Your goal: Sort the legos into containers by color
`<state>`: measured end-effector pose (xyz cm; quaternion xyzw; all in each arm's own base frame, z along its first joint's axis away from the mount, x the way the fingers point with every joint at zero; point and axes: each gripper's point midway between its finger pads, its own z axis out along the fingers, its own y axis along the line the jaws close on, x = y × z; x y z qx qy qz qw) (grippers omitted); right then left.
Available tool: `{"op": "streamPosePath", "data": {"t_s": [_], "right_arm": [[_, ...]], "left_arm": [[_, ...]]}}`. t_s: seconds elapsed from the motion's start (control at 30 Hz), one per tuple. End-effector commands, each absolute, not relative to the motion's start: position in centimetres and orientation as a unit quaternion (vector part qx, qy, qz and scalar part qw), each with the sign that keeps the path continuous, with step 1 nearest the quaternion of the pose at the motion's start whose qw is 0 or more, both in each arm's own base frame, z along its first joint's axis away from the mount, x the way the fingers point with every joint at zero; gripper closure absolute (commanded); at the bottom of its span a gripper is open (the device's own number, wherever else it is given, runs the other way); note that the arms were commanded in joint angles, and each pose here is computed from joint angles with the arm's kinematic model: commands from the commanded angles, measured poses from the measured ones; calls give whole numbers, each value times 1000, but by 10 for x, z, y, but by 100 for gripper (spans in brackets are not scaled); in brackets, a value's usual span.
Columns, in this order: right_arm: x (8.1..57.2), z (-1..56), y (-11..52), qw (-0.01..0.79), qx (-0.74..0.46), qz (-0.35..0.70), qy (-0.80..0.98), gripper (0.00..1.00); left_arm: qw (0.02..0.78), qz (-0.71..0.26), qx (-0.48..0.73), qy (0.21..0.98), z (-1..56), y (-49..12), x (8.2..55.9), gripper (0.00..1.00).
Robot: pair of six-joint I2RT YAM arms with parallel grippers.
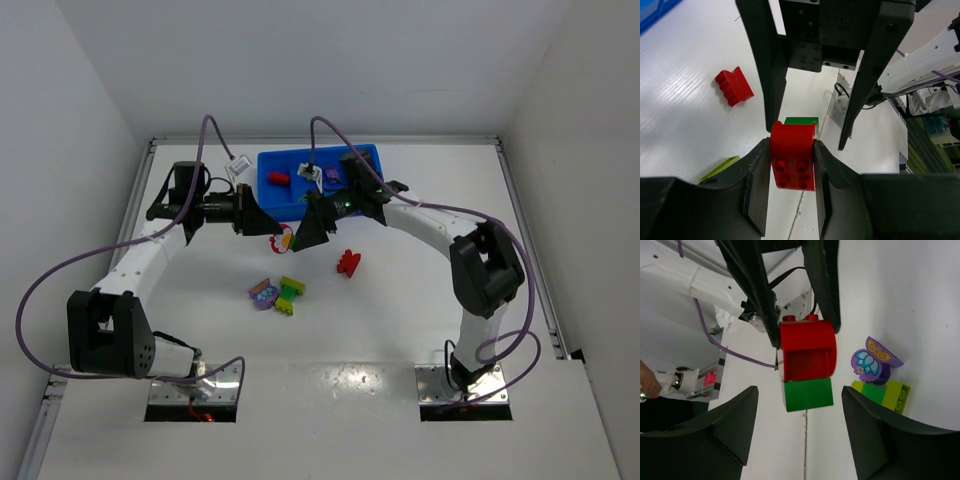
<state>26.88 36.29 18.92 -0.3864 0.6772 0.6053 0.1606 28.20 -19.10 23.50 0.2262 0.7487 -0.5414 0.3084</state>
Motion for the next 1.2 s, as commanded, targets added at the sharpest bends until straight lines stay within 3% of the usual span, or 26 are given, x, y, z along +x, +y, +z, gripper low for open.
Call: {"op": "streamPosePath", "data": {"t_s": [0.0, 0.1, 0.27, 0.73, 0.93, 1.17], "right_arm": [[274, 213, 375, 195, -420, 615, 638, 34], [272, 212, 376, 189, -423, 621, 632, 52], [266, 214, 372, 191, -431, 624, 623, 100], [258, 186, 279, 238, -411, 535, 699, 100], [267, 188, 252, 287, -394, 481, 729, 100], [290, 195, 224, 339, -368, 420, 757, 100]], "left_arm": [[339, -544, 256, 724, 259, -191, 281, 100], [341, -540, 254, 726, 258, -190, 282, 100], [351, -521, 242, 740, 253, -187, 290, 100], [468, -409, 182, 762, 282, -155, 388, 100], [480, -312, 120, 811, 250, -150, 458, 100], [470, -274, 105, 833, 217, -157, 513, 100]]}}
